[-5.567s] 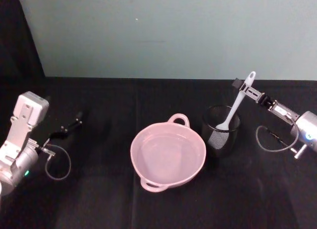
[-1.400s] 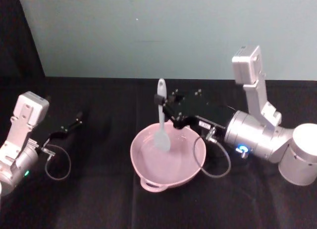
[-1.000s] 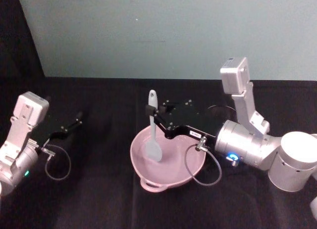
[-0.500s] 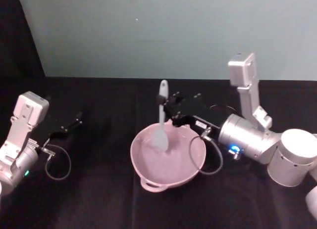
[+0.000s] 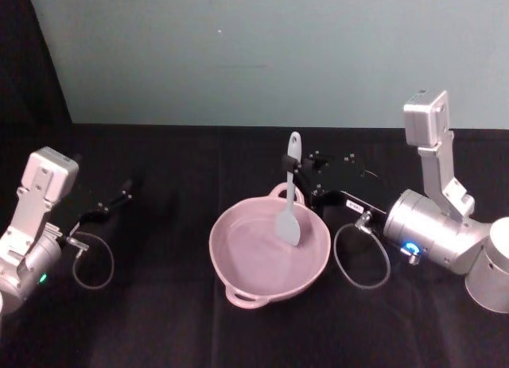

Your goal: Use the one hand to pick up the spoon and stir the clear water in the bowl.

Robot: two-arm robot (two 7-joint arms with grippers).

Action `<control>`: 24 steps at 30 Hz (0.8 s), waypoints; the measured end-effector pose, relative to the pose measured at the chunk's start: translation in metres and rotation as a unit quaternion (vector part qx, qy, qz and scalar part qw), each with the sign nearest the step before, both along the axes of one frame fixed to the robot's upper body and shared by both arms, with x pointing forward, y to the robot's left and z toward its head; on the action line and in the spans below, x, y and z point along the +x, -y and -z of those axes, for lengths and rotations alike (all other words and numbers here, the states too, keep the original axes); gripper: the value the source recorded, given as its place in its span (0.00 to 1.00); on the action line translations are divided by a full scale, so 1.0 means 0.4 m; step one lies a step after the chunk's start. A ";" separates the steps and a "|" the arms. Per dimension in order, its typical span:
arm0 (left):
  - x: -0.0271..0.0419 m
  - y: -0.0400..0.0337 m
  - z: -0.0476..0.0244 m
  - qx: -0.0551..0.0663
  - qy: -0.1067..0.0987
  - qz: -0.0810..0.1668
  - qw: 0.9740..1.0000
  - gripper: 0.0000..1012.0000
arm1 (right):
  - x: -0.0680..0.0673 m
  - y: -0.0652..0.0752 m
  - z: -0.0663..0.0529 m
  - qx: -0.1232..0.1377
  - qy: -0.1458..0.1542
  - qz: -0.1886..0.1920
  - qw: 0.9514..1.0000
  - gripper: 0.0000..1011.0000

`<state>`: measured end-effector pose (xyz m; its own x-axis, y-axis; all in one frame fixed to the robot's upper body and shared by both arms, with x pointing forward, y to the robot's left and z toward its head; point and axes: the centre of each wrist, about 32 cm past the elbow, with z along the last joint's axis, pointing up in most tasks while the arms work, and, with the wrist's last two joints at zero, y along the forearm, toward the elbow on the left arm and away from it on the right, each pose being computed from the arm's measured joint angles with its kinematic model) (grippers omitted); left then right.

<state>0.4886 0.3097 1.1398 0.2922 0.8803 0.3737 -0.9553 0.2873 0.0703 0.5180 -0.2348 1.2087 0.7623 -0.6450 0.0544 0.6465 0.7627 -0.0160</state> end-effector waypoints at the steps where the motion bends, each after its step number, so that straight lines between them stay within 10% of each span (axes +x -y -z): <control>1: 0.000 0.000 0.000 0.000 0.000 0.000 1.000 0.99 | -0.010 -0.001 -0.004 -0.002 0.002 -0.004 1.000 0.11; 13: 0.000 0.000 0.000 0.000 0.000 0.000 1.000 0.99 | -0.055 -0.063 0.004 0.000 -0.003 -0.055 0.998 0.11; 24: 0.000 0.000 0.000 0.000 0.000 0.000 1.000 0.99 | -0.021 -0.117 0.016 0.005 0.002 -0.070 0.998 0.11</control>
<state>0.4886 0.3097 1.1398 0.2923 0.8803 0.3737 -0.9553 0.2873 0.0703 0.5096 -0.1880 1.2023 0.8445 -0.5331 0.0512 0.5340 0.8454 -0.0066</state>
